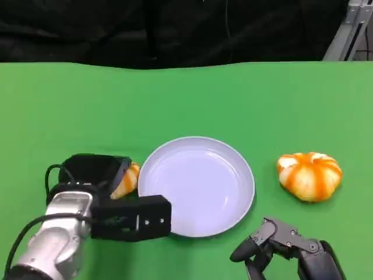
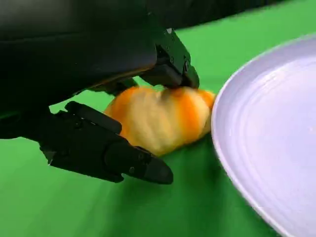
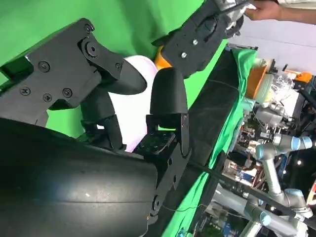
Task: Grasp the bread from the table and place it into the plate.
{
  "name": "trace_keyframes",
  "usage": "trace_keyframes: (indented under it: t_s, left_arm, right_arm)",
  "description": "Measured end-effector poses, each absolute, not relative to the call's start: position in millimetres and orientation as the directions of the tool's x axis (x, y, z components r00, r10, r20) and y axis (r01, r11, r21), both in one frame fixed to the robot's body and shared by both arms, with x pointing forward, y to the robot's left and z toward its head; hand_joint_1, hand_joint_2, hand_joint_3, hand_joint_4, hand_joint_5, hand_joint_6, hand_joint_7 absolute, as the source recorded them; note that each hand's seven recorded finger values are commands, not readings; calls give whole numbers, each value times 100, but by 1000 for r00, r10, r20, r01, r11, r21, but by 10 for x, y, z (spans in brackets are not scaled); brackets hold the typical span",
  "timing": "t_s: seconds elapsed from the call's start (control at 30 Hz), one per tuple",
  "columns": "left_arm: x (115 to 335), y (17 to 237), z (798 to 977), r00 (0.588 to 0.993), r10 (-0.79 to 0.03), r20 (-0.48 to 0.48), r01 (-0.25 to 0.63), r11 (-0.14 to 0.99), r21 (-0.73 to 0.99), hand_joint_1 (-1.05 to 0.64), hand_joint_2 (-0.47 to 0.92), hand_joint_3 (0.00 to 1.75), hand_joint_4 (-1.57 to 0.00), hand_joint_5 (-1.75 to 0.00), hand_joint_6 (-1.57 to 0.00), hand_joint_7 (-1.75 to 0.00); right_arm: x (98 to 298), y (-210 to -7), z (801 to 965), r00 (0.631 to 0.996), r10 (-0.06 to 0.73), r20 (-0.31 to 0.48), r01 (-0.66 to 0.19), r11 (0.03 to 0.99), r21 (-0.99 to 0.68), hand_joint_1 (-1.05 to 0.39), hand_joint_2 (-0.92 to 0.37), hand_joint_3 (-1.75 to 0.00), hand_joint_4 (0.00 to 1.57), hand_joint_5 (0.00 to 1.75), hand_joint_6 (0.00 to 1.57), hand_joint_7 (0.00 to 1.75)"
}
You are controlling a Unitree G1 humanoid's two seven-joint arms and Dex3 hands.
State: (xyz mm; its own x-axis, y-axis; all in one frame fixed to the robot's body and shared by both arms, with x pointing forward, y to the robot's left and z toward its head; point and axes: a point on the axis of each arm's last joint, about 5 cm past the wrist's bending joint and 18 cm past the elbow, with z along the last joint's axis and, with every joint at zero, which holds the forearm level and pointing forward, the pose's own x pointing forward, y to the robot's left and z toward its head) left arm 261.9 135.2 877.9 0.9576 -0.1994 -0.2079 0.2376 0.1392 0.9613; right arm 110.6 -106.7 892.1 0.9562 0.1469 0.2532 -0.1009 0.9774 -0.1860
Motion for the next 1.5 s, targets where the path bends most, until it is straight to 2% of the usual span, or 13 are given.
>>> trace_keyframes:
  t_s: [0.07, 0.13, 0.2, 0.5, 0.7, 0.73, 0.77, 0.87, 0.97, 1.07, 1.23, 1.33, 1.5]
  left_arm:
    - [2601, 1409, 8740, 965, -221, -139, 181, 182, 966, -24, 87, 0, -91, -172, -123, -14]
    - [2586, 1426, 8715, 966, -233, -109, 158, 203, 966, -21, 89, 10, -88, -174, -99, -76]
    - [2577, 1434, 8731, 968, -235, -88, 140, 213, 967, -21, 90, 14, -85, -175, -89, -93]
    - [2608, 1480, 8962, 984, -179, -23, 41, 99, 994, -36, 85, 0, -84, -175, -108, -23]
    - [2589, 1428, 9036, 972, -226, 71, -60, 51, 997, -36, 85, 0, -92, -175, -121, -29]
    - [2588, 1418, 9051, 966, -241, 97, -85, 61, 995, -32, 87, 1, -91, -175, -97, -95]
    - [2584, 1407, 9060, 959, -254, 124, -109, 73, 991, -32, 89, 3, -91, -175, -82, -131]
    - [2559, 1364, 9068, 937, -287, 200, -161, 153, 975, -22, 92, 7, -89, -175, -70, -170]
    - [2530, 1306, 9068, 920, -311, 239, -157, 266, 951, -21, 53, 97, -91, -175, -72, -174]
    - [2488, 1216, 9075, 899, -341, 276, -138, 377, 916, -20, 41, 121, -93, -175, -72, -175]
    - [2463, 1066, 9085, 887, -353, 297, -113, 458, 882, -20, 37, 124, -93, -175, -73, -175]
    - [2466, 1011, 9097, 885, -366, 287, -94, 464, 881, -20, 42, 103, -91, -175, -71, -175]
    - [2475, 857, 9138, 870, -413, 268, -47, 472, 880, -19, 43, 100, -91, -175, -70, -175]
  right_arm:
    - [1106, -1067, 8921, 956, 145, 254, -98, 977, -188, -16, -47, -114, 73, 159, 74, 117]
    - [1108, -1066, 8923, 956, 145, 257, -98, 977, -189, -17, -47, -114, 73, 159, 75, 117]
    - [1108, -1066, 8923, 956, 144, 257, -97, 977, -189, -17, -47, -114, 73, 159, 75, 117]
    - [1111, -1068, 8924, 955, 144, 259, -96, 977, -189, -17, -47, -113, 72, 159, 75, 117]
    - [1113, -1068, 8915, 955, 146, 258, -98, 977, -191, -17, -47, -113, 72, 159, 75, 117]
    - [1114, -1068, 8912, 955, 147, 257, -99, 977, -191, -18, -47, -113, 72, 158, 75, 117]
    - [1115, -1067, 8910, 955, 148, 257, -100, 976, -191, -18, -47, -113, 71, 158, 75, 117]
    - [1113, -1067, 8909, 956, 147, 256, -99, 977, -191, -18, -47, -113, 72, 158, 75, 117]
    - [1113, -1067, 8909, 955, 147, 256, -99, 977, -191, -18, -47, -114, 72, 158, 75, 117]
    - [1113, -1067, 8909, 955, 146, 257, -98, 977, -191, -18, -47, -114, 71, 158, 74, 118]
    - [1112, -1067, 8910, 955, 146, 257, -98, 977, -191, -18, -47, -114, 70, 160, 74, 118]
    - [1111, -1067, 8909, 956, 145, 257, -97, 977, -190, -18, -46, -115, 70, 160, 75, 118]
    - [1114, -1065, 8912, 955, 146, 259, -98, 977, -190, -18, -45, -116, 71, 160, 75, 118]
